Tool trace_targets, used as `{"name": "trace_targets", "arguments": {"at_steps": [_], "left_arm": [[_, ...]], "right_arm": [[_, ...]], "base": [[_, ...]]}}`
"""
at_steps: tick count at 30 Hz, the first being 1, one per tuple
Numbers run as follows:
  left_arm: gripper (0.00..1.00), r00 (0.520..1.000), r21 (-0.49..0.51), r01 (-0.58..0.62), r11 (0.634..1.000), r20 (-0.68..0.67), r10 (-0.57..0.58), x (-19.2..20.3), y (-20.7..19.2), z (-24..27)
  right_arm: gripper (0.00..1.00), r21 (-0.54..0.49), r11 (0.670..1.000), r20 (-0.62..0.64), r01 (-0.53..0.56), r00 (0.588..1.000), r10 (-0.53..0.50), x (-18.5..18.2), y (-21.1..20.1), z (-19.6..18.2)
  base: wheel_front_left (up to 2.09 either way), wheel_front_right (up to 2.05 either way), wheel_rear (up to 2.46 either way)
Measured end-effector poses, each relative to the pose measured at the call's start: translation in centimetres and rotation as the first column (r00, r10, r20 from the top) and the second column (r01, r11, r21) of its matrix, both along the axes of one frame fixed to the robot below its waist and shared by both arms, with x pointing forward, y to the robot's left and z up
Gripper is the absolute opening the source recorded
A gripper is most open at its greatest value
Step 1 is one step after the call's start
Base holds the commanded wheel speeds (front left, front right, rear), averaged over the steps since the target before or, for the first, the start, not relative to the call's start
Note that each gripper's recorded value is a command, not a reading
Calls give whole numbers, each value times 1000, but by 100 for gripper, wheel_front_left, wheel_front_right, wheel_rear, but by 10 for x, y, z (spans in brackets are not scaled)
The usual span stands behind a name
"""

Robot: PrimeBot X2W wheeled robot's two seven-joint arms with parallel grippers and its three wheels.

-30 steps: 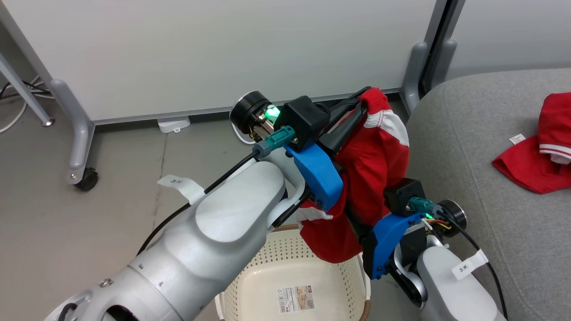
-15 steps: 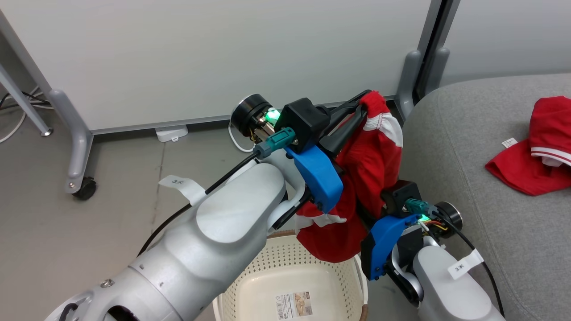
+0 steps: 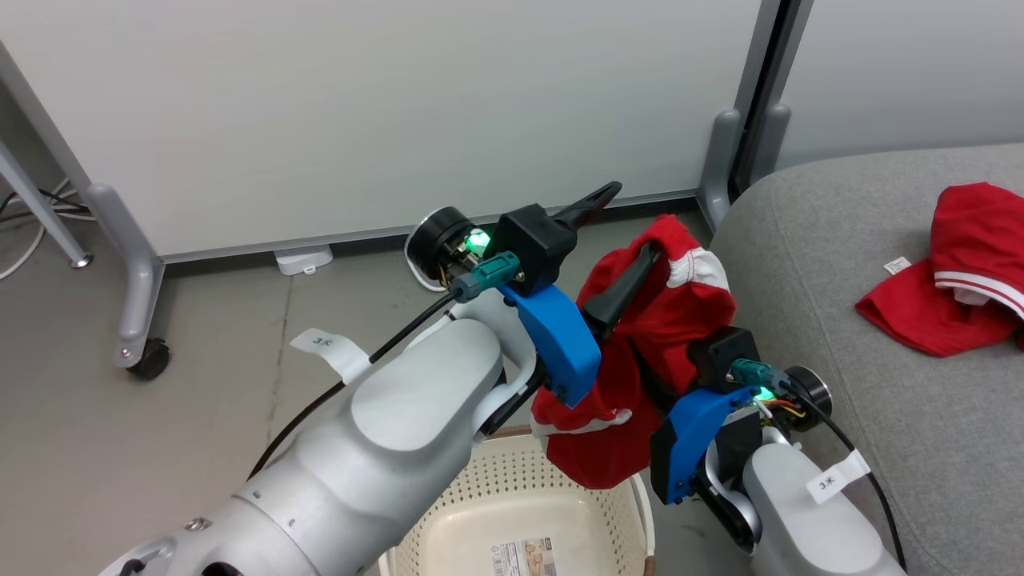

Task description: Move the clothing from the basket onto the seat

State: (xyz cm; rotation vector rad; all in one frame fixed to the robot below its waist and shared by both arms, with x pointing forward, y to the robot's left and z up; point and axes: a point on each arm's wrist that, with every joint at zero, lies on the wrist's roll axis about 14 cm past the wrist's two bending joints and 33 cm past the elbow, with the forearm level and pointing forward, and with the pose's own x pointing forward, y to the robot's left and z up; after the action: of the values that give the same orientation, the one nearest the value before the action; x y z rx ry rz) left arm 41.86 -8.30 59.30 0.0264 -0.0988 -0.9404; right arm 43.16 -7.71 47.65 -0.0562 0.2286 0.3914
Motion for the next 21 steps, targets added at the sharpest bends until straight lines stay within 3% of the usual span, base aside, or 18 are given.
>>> {"name": "trace_targets", "arguments": {"at_steps": [9,21], "left_arm": [[100,997,10,-27,1000,-72,27,-3,10,-27],[100,984,-8,-65,998,-166,63,-24,39,-75]], "right_arm": [[0,15,999,18,35,999,-35,4,-10,5],[0,35,987,67,157,985,-159,9,-53,19]], "base": [[0,0,0],[0,0,0]]}}
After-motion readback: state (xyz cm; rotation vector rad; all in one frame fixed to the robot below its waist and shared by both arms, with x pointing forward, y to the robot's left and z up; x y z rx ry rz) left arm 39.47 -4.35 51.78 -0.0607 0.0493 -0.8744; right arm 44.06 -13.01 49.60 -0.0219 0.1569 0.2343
